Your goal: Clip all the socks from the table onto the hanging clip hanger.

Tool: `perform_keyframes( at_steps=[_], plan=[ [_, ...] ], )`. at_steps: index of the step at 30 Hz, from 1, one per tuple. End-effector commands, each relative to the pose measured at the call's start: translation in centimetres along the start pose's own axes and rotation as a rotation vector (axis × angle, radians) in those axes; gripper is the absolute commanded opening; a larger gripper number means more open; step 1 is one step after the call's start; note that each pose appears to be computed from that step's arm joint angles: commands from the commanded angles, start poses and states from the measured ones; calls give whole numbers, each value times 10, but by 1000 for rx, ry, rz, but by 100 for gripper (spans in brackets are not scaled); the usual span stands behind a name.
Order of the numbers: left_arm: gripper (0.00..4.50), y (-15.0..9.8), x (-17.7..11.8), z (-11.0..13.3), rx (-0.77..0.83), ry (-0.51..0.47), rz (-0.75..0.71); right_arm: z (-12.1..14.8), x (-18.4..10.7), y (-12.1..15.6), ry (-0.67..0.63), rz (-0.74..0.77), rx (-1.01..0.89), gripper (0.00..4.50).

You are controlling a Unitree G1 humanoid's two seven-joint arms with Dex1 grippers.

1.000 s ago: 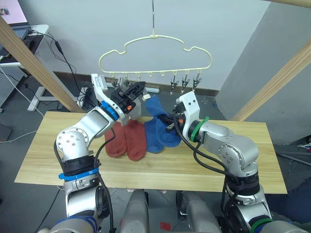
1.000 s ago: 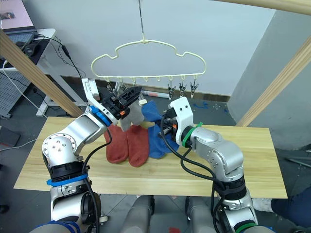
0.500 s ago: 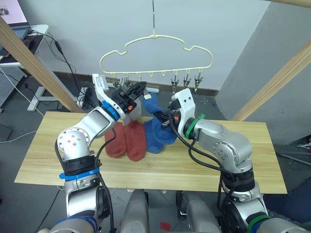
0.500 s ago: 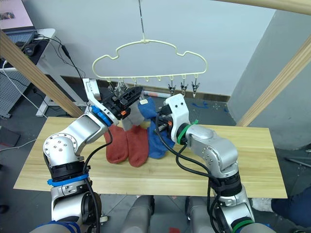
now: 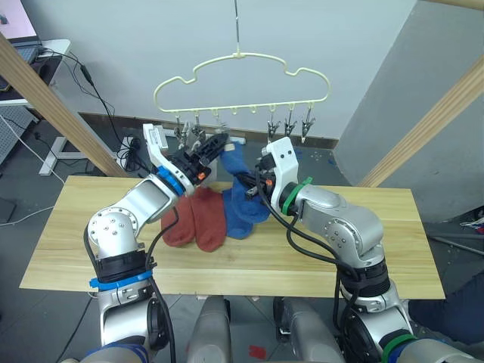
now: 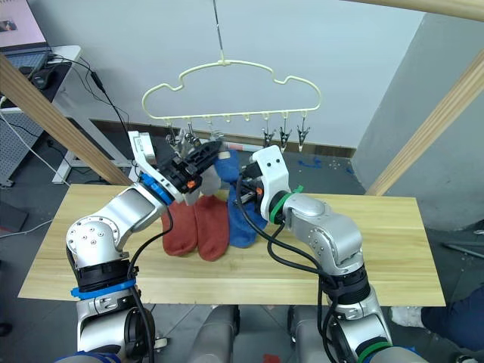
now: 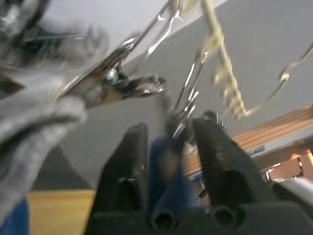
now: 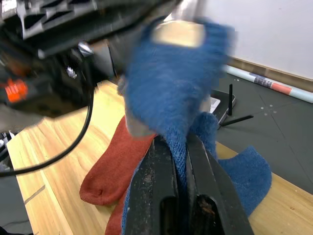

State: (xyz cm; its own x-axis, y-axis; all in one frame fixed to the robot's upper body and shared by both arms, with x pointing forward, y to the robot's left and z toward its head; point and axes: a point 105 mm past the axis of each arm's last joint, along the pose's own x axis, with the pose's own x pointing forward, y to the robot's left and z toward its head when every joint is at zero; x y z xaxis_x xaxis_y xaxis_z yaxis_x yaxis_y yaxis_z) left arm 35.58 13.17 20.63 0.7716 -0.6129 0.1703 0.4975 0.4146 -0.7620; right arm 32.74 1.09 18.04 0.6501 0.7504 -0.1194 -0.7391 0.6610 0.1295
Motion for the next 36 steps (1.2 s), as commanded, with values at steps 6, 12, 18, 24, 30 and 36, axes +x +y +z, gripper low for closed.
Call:
perform_keyframes(
  at_steps=[6, 12, 18, 24, 30, 36],
  plan=[
    [431, -16, -19, 5, 138, 57, -46, -1, -1, -8, -54, -28, -50, 0],
    [435, -19, -36, -4, 288, 155, -49, -8, -13, -15, -68, -16, -18, 181],
    [435, -24, -43, -15, 372, 202, -66, -17, -41, -48, -52, -171, -75, 355],
    [435, -36, -54, -36, 458, 284, -136, 19, -55, -54, -210, -262, -85, 288],
    [435, -44, -56, -31, 538, 293, -196, 42, -46, -45, -307, -320, -103, 188],
    [435, -46, -53, -26, 546, 288, -216, 47, -40, -51, -333, -395, -105, 188]
  ],
)
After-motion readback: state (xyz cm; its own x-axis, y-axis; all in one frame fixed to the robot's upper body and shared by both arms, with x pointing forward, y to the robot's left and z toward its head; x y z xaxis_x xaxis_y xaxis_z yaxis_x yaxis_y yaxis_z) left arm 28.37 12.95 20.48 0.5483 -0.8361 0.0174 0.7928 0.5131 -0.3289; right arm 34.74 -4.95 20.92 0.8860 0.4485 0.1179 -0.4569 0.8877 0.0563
